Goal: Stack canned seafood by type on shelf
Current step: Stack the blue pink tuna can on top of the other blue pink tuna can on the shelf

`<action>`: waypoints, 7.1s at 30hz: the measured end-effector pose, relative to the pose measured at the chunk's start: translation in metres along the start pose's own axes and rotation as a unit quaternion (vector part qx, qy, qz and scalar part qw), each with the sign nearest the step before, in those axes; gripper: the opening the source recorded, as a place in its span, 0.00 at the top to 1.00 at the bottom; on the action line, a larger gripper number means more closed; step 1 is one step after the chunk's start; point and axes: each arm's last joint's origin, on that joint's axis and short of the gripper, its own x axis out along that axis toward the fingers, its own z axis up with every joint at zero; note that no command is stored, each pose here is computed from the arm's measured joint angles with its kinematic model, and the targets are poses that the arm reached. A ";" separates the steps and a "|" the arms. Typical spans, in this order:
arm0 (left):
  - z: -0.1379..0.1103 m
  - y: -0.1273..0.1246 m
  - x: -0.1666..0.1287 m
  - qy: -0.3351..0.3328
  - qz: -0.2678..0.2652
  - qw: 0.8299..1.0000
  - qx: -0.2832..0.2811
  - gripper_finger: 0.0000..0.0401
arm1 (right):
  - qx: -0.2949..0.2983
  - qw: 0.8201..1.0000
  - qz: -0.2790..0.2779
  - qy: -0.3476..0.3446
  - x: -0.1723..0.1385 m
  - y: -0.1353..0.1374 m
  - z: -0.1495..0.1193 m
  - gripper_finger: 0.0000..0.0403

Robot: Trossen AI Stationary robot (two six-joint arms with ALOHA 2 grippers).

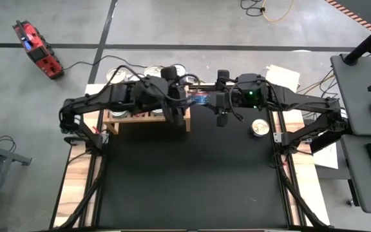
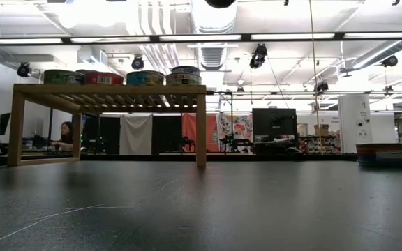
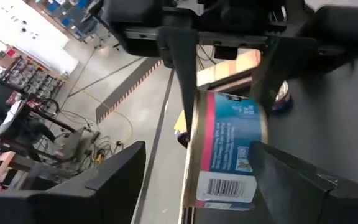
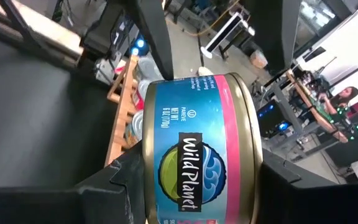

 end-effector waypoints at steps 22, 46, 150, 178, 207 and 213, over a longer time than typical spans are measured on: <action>0.002 0.014 -0.028 0.024 -0.023 0.999 -0.041 0.32 | -0.001 1.000 0.007 0.008 0.001 0.002 -0.003 0.54; -0.002 -0.008 0.005 0.054 -0.047 0.997 -0.035 0.32 | -0.001 1.000 0.007 0.008 0.001 0.002 -0.003 0.54; -0.177 0.045 -0.106 0.445 0.243 0.862 -0.032 0.55 | 0.037 0.999 -0.024 0.019 -0.001 -0.014 -0.012 0.40; -0.186 0.044 -0.082 0.441 0.270 0.856 -0.019 0.54 | 0.062 0.997 -0.037 0.031 -0.001 -0.022 -0.019 0.41; -0.195 0.050 -0.065 0.477 0.249 0.843 -0.004 0.54 | 0.070 0.996 -0.041 0.044 0.001 -0.025 -0.026 0.39; -0.194 0.050 -0.064 0.471 0.237 0.849 -0.014 0.54 | 0.075 0.995 -0.041 0.044 0.001 -0.024 -0.027 0.39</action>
